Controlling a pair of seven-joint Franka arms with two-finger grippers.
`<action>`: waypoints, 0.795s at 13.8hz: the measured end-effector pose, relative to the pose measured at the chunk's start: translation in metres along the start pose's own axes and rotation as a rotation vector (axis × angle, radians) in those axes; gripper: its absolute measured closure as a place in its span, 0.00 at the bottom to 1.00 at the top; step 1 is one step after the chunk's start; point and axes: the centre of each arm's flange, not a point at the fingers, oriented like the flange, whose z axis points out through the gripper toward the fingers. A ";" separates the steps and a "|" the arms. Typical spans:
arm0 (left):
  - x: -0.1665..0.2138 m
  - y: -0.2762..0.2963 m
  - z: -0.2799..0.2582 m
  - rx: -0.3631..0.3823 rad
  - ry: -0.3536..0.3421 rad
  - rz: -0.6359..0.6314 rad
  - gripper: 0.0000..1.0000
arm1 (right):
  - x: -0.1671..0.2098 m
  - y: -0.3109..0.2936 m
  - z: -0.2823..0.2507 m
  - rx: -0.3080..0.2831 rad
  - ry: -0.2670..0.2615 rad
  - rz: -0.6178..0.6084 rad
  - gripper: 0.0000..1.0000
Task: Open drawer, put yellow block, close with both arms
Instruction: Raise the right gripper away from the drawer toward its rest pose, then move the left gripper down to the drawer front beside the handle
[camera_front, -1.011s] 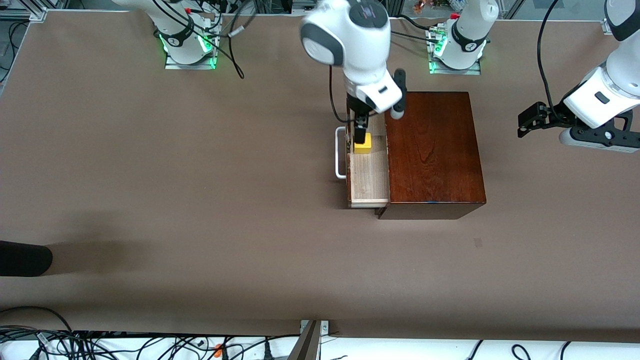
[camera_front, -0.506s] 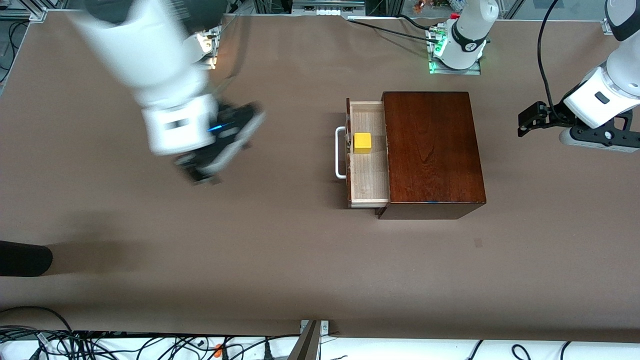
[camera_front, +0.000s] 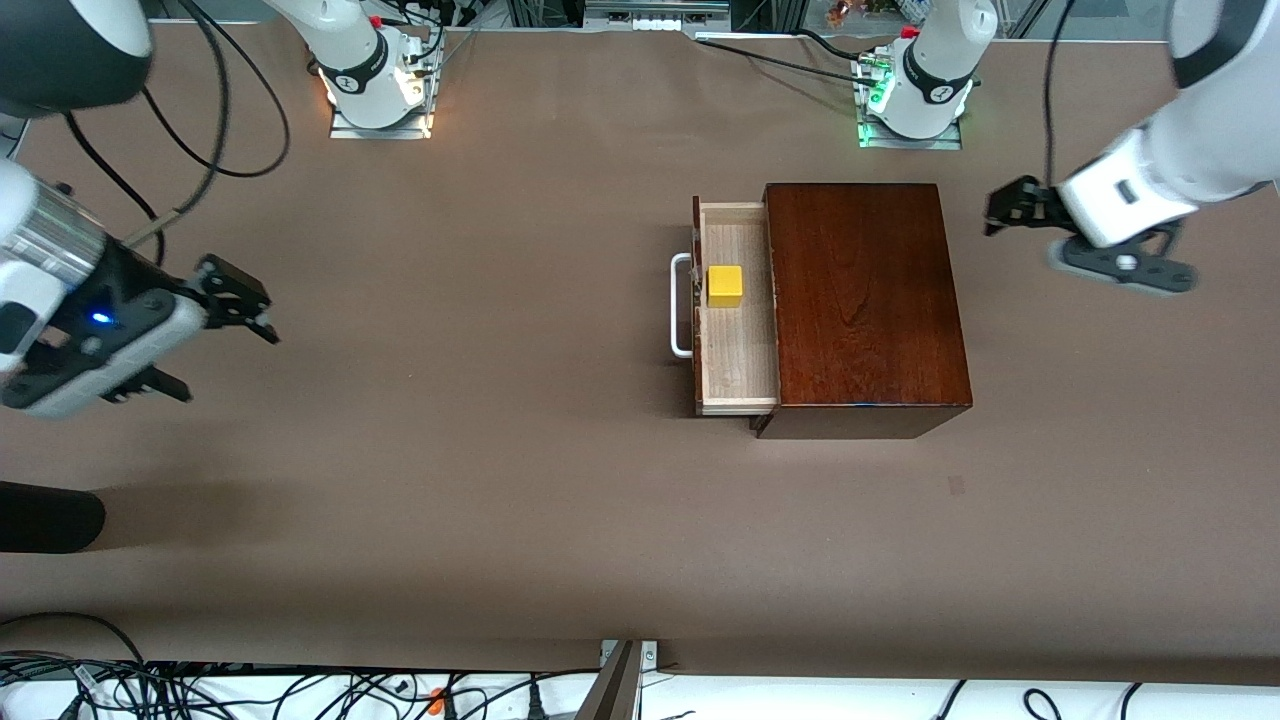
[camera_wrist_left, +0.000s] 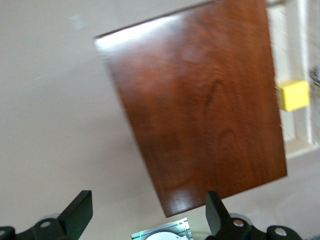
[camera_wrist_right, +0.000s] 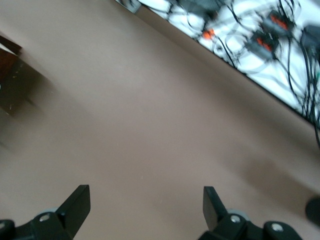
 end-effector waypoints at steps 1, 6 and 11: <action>0.008 0.029 0.009 0.005 -0.019 0.103 0.00 | -0.014 -0.005 -0.003 0.001 -0.021 0.065 0.00; 0.056 0.151 0.044 0.017 -0.037 0.485 0.00 | -0.085 -0.037 0.010 -0.018 -0.086 0.282 0.00; 0.109 0.267 0.101 0.009 0.129 0.863 0.00 | -0.104 -0.034 0.056 -0.043 -0.157 0.403 0.00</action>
